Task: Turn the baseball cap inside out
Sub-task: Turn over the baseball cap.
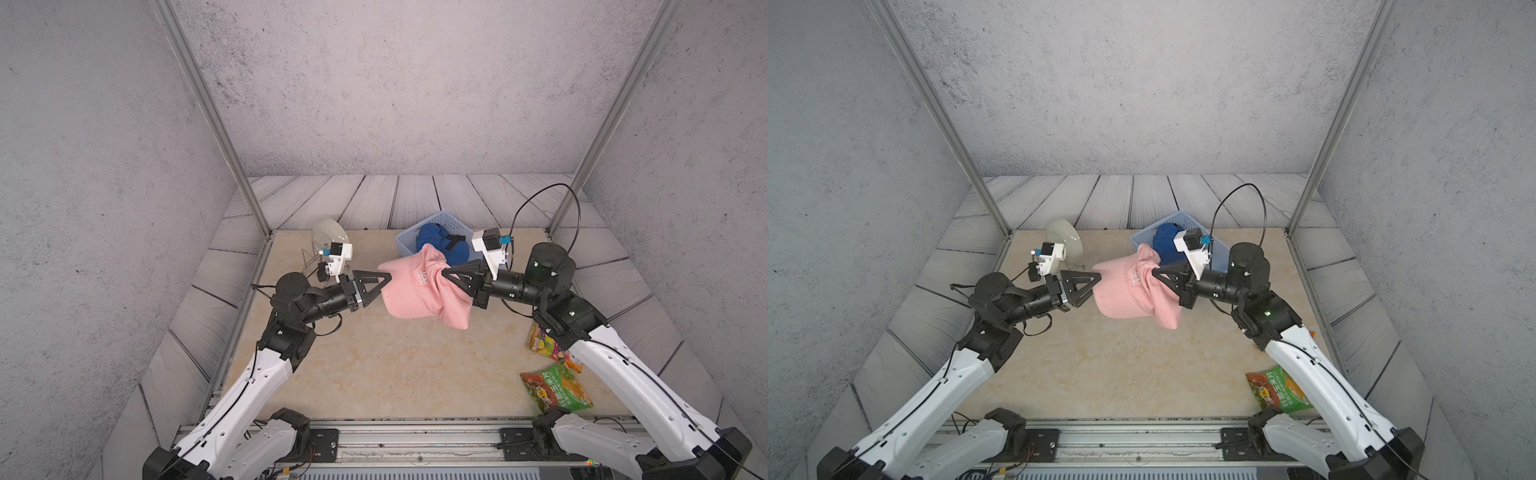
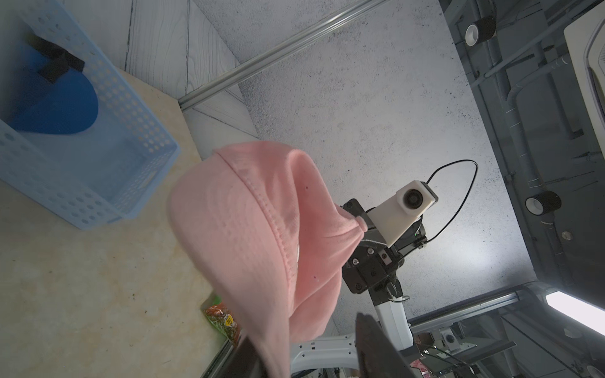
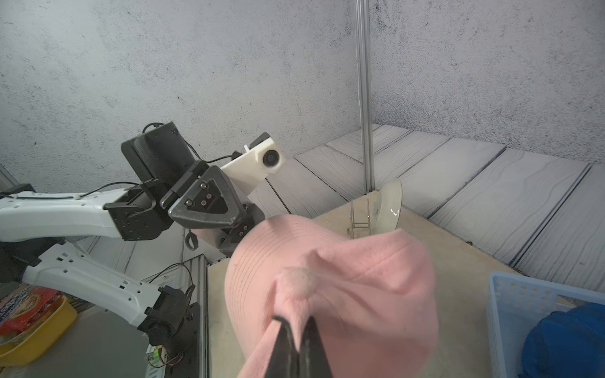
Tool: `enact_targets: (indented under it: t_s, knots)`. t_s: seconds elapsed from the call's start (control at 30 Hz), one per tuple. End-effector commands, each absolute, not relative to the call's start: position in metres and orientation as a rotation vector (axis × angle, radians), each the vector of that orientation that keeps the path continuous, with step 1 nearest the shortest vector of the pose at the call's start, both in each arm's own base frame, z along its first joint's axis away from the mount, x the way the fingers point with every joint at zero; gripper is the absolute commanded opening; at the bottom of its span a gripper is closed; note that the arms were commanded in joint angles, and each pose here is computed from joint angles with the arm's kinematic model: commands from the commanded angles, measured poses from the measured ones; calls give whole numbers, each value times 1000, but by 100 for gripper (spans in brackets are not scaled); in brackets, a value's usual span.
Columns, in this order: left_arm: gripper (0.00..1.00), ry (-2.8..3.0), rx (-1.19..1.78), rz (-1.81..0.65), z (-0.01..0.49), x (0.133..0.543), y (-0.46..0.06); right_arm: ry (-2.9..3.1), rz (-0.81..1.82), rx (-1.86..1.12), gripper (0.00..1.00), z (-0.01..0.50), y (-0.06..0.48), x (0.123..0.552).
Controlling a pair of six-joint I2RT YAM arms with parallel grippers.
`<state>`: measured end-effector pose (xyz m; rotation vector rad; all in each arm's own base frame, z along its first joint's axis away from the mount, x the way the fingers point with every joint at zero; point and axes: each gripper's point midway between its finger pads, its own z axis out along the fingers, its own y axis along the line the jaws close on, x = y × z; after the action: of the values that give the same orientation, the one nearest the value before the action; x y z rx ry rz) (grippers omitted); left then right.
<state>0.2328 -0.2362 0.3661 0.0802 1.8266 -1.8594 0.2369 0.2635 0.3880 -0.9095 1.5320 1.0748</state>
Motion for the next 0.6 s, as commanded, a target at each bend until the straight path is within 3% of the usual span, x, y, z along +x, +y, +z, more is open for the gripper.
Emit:
enact_targets:
  t_s: [0.0, 0.17, 0.3, 0.43, 0.57]
  knots:
    - [45, 1837, 174, -1888, 372, 219, -241, 1451, 1043, -969, 0, 403, 265, 233]
    - [34, 1829, 204, -1903, 373, 217, -248, 1429, 1055, -994, 0, 409, 266, 230]
    - [2, 1837, 169, -1852, 368, 222, -245, 1470, 986, -994, 0, 398, 263, 235]
    - [0, 1893, 31, -1702, 352, 233, -219, 1655, 609, -892, 0, 355, 225, 271]
    - [0, 1888, -41, -1723, 350, 231, -199, 1835, 349, -723, 9, 315, 176, 304]
